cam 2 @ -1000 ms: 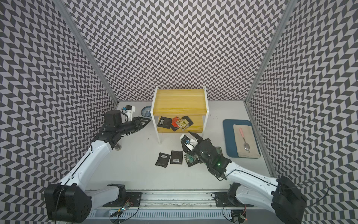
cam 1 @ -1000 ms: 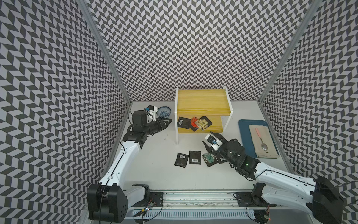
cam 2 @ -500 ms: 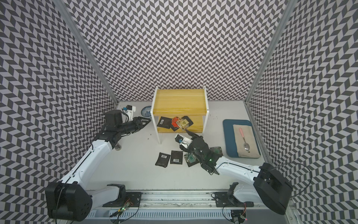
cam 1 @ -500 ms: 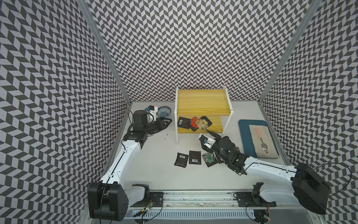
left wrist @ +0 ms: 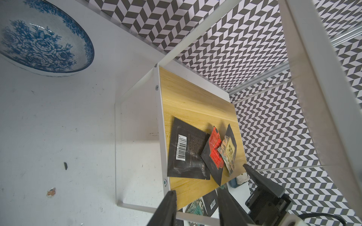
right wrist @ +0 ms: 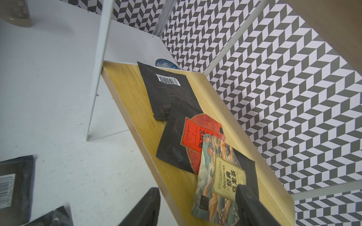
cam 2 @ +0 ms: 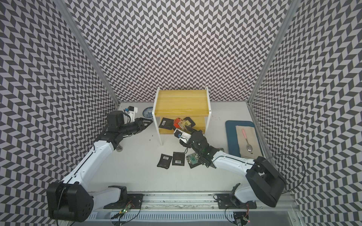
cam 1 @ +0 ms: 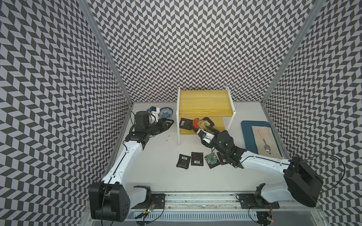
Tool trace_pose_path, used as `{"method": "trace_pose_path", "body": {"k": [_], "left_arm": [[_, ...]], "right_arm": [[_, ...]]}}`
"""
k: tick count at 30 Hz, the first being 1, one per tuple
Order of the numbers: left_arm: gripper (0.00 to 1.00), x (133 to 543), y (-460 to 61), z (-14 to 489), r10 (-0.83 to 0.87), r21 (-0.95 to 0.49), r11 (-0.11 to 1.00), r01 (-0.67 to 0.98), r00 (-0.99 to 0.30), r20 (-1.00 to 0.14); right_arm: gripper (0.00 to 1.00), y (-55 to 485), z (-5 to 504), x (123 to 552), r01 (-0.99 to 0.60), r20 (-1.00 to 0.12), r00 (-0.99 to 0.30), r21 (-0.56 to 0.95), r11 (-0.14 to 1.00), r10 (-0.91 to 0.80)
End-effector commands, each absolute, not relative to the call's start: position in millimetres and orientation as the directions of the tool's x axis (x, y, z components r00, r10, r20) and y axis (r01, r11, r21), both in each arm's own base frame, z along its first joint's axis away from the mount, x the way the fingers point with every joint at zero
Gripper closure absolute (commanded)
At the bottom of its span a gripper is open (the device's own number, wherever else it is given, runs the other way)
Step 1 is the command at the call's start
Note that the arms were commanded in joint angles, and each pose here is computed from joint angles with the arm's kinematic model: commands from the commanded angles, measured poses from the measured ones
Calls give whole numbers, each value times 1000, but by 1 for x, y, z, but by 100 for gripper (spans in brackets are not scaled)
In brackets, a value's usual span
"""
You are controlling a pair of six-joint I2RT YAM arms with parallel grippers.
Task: Remove the tea bags from the shelf
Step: Pick up the tea bag from the shelf.
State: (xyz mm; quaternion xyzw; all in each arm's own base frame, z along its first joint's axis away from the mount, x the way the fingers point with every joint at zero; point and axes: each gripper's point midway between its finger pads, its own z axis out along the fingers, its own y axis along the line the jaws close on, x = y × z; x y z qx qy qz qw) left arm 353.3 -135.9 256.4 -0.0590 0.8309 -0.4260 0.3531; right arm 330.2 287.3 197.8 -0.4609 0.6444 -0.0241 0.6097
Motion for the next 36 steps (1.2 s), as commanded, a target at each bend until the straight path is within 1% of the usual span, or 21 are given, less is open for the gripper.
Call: {"method": "trace_pose_path", "body": {"k": [1,7,11,12,14,18,23,29,36], "left_arm": [[62,360,-135,277,-393,-734,628,259,-709,-586],[63,361,-132,274,-399,-736,629,250,-710,-581],[64,361,-132,272,-401,-739,628,244,-712,-576],[64,362,-131,272,-402,-738,629,244,-711,-577],[64,361,-130,272,-403,-738,630,242,-710,-578],[64,361,-129,271,-407,-739,629,240,-709,-576],[64,361,-128,268,-410,-743,626,237,-711,-571],[64,361,-130,268,-411,-751,615,240,-715,-565],[64,359,-129,270,-413,-750,615,242,-712,-568]], "right_arm": [[35,294,201,333,-584,-773,184,-583,565,-607],[35,295,189,335,-608,-769,157,-570,552,-620],[39,296,185,340,-614,-768,138,-562,554,-625],[41,296,184,340,-617,-768,135,-559,553,-626],[47,296,183,339,-623,-772,129,-551,555,-622],[63,295,182,336,-631,-780,111,-534,562,-616],[68,290,186,329,-628,-786,106,-528,572,-609],[81,283,201,328,-598,-794,109,-533,599,-598],[92,278,217,328,-566,-798,119,-543,620,-591]]}}
